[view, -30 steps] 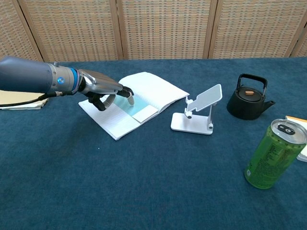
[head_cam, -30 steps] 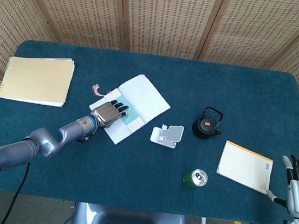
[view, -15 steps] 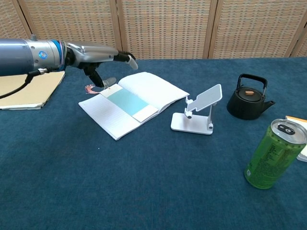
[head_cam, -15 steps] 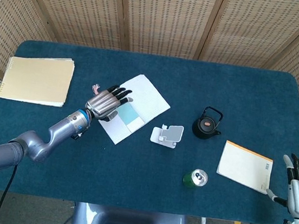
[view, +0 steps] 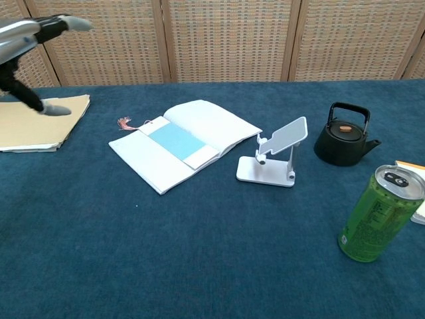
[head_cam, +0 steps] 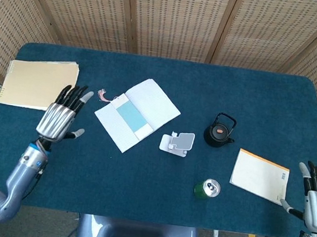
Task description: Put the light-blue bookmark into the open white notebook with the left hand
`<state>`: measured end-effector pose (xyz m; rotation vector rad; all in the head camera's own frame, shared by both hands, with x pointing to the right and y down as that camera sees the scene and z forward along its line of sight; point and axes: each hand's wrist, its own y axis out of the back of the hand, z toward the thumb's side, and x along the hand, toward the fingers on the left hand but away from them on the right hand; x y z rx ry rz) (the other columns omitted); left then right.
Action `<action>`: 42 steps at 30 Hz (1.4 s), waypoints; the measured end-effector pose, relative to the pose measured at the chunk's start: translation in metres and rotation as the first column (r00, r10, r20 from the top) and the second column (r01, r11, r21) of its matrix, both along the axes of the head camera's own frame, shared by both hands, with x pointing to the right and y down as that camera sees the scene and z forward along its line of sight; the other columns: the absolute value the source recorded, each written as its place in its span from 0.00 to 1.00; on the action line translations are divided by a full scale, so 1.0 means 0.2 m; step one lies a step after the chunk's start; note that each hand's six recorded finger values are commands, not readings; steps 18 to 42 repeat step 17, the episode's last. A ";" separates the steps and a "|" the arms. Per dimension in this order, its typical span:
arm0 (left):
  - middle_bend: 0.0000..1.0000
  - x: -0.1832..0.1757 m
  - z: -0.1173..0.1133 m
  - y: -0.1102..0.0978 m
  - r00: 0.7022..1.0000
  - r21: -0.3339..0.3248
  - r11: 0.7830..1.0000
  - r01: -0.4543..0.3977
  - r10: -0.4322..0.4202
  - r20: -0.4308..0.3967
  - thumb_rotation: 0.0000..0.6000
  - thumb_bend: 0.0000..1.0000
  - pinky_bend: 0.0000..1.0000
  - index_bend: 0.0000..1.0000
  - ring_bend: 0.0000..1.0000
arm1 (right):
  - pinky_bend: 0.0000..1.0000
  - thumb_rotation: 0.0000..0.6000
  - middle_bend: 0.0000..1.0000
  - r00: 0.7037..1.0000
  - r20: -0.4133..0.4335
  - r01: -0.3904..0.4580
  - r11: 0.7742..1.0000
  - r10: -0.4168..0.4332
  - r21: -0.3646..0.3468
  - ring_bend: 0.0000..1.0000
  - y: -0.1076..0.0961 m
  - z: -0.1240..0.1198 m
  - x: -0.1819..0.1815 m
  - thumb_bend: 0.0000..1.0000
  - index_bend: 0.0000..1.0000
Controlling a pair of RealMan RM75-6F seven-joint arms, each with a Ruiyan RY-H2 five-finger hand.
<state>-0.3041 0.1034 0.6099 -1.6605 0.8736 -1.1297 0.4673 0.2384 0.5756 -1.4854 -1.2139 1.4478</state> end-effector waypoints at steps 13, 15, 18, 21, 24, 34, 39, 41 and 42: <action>0.00 -0.36 -0.08 0.49 0.991 -0.042 0.990 0.132 -0.131 0.030 1.00 0.15 0.00 0.00 0.00 | 0.00 1.00 0.00 0.999 0.017 0.028 0.998 -0.029 0.053 0.00 -0.01 -0.11 -0.08 0.09 0.02; 0.00 -0.39 -0.07 0.51 0.989 -0.046 0.988 0.147 -0.145 0.036 1.00 0.15 0.00 0.00 0.00 | 0.00 1.00 0.00 0.999 0.017 0.029 0.998 -0.030 0.058 0.00 -0.01 -0.13 -0.08 0.09 0.02; 0.00 -0.41 -0.08 0.52 0.988 -0.039 0.988 0.149 -0.147 0.040 1.00 0.15 0.00 0.00 0.00 | 0.00 1.00 0.00 0.999 0.015 0.033 0.998 -0.034 0.056 0.00 0.00 -0.14 -0.09 0.09 0.02; 0.00 -0.41 -0.08 0.52 0.988 -0.039 0.988 0.149 -0.147 0.040 1.00 0.15 0.00 0.00 0.00 | 0.00 1.00 0.00 0.999 0.015 0.033 0.998 -0.034 0.056 0.00 0.00 -0.14 -0.09 0.09 0.02; 0.00 -0.41 -0.08 0.52 0.988 -0.039 0.988 0.149 -0.147 0.040 1.00 0.15 0.00 0.00 0.00 | 0.00 1.00 0.00 0.999 0.015 0.033 0.998 -0.034 0.056 0.00 0.00 -0.14 -0.09 0.09 0.02; 0.00 -0.41 -0.08 0.52 0.988 -0.039 0.988 0.149 -0.147 0.040 1.00 0.15 0.00 0.00 0.00 | 0.00 1.00 0.00 0.999 0.015 0.033 0.998 -0.034 0.056 0.00 0.00 -0.14 -0.09 0.09 0.02; 0.00 -0.41 -0.08 0.52 0.988 -0.039 0.988 0.149 -0.147 0.040 1.00 0.15 0.00 0.00 0.00 | 0.00 1.00 0.00 0.999 0.015 0.033 0.998 -0.034 0.056 0.00 0.00 -0.14 -0.09 0.09 0.02; 0.00 -0.41 -0.08 0.52 0.988 -0.039 0.988 0.149 -0.147 0.040 1.00 0.15 0.00 0.00 0.00 | 0.00 1.00 0.00 0.999 0.015 0.033 0.998 -0.034 0.056 0.00 0.00 -0.14 -0.09 0.09 0.02; 0.00 -0.41 -0.08 0.52 0.988 -0.039 0.988 0.149 -0.147 0.040 1.00 0.15 0.00 0.00 0.00 | 0.00 1.00 0.00 0.999 0.015 0.033 0.998 -0.034 0.056 0.00 0.00 -0.14 -0.09 0.09 0.02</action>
